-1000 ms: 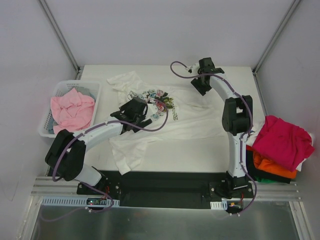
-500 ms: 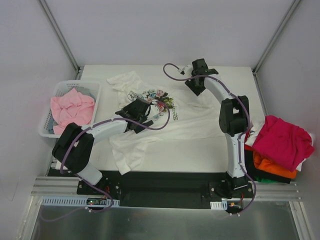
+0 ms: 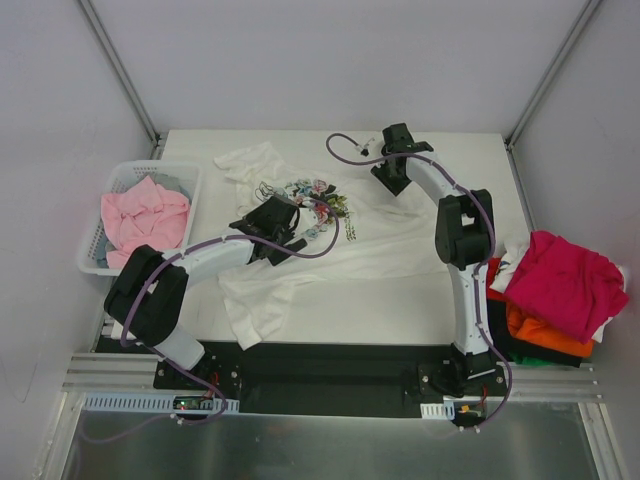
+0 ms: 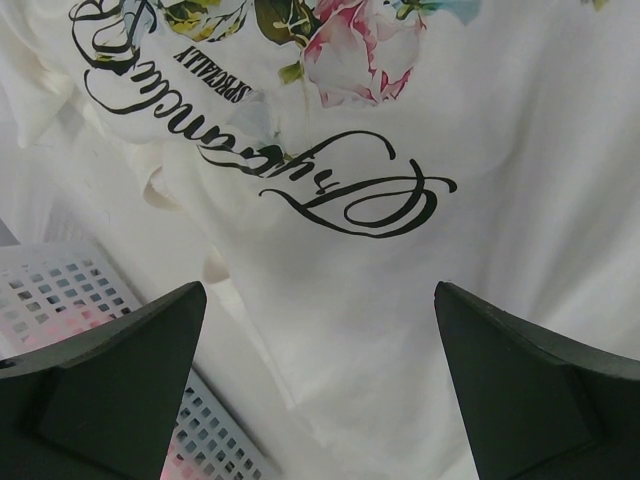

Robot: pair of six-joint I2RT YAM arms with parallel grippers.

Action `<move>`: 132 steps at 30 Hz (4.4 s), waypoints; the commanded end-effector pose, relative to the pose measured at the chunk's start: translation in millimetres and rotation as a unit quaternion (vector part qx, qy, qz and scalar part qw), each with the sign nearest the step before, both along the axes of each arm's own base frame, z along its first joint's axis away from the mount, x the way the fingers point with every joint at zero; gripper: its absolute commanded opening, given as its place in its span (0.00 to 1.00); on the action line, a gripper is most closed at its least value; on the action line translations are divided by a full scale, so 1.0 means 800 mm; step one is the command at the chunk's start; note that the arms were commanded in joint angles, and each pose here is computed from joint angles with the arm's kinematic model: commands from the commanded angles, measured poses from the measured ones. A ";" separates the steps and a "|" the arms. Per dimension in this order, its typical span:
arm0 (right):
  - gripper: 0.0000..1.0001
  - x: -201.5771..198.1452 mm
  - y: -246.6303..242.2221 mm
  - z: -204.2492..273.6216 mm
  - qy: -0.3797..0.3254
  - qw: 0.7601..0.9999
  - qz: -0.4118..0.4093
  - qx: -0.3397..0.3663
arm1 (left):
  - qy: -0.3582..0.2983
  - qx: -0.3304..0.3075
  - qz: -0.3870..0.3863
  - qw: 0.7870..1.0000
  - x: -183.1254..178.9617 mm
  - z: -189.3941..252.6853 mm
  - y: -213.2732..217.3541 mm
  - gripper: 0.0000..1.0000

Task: Fold and stack the t-shirts
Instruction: Flatten the tshirt out

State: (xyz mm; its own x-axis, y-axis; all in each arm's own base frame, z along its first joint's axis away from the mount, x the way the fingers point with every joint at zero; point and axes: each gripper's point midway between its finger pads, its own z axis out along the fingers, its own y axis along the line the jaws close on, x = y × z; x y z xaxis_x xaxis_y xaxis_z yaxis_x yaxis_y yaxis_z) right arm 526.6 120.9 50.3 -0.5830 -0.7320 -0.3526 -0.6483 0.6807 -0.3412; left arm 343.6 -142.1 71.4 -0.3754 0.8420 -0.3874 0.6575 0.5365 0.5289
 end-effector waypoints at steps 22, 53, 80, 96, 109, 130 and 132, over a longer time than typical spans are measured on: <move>0.01 0.031 -0.019 0.044 -0.057 0.997 0.000 -0.050 | 0.024 -0.014 0.002 1.000 -0.014 -0.028 0.002 0.99; 0.01 0.113 -0.045 0.085 -0.175 0.966 0.026 -0.190 | 0.101 0.050 -0.036 0.993 -0.069 -0.085 0.006 0.99; 0.02 0.183 -0.093 0.143 -0.276 0.913 0.012 -0.300 | 0.105 0.041 -0.027 0.993 -0.077 -0.088 0.009 0.99; 0.06 0.207 -0.094 0.175 -0.342 0.885 0.001 -0.314 | 0.107 0.039 -0.026 0.993 -0.078 -0.088 0.008 0.99; 0.13 0.227 -0.086 0.174 -0.382 0.859 0.026 -0.340 | 0.105 0.039 -0.025 0.993 -0.075 -0.087 0.006 0.99; 0.73 0.118 -0.117 0.174 -0.313 0.917 -0.059 -0.240 | 0.050 -0.005 -0.017 0.999 -0.043 -0.043 -0.016 0.99; 0.74 0.093 -0.115 0.168 -0.287 0.934 -0.074 -0.200 | 0.030 -0.018 -0.020 0.999 -0.030 -0.025 -0.023 0.99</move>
State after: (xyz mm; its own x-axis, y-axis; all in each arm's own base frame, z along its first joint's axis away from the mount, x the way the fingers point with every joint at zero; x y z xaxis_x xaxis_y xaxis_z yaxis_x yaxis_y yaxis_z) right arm 635.6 32.7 102.5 -0.4318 -0.8980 -0.0847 -0.3309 0.2451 -0.9113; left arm 318.0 -146.4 37.8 -0.3737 0.8624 -0.3415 0.6981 0.5039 0.5086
